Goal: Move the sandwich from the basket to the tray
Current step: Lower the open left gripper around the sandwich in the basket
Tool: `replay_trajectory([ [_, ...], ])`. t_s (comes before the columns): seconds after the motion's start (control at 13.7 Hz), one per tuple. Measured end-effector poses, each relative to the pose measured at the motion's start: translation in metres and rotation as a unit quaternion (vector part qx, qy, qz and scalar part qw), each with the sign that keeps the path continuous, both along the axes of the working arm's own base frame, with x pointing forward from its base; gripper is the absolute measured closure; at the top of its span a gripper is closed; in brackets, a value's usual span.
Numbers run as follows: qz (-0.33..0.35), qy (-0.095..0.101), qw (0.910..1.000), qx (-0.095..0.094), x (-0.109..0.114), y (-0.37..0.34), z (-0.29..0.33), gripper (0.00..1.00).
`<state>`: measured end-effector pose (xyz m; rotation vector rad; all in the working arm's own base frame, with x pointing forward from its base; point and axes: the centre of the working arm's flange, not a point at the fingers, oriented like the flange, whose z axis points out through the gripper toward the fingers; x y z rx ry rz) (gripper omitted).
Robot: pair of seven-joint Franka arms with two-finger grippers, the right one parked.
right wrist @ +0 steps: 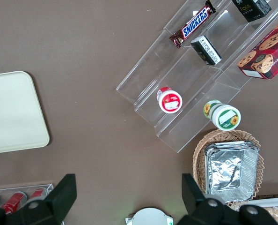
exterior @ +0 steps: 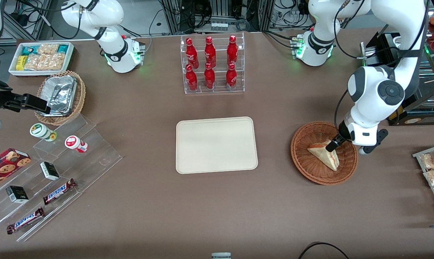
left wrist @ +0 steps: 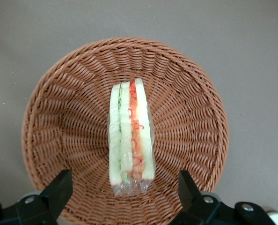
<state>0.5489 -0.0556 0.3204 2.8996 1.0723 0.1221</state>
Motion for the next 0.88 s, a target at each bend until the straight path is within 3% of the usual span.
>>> replay_trajectory([
  [0.29,0.005,-0.001,1.0,-0.003,0.002,-0.006,-0.026,0.0],
  [0.88,0.005,0.015,0.9999,-0.003,-0.002,-0.008,-0.053,0.01],
])
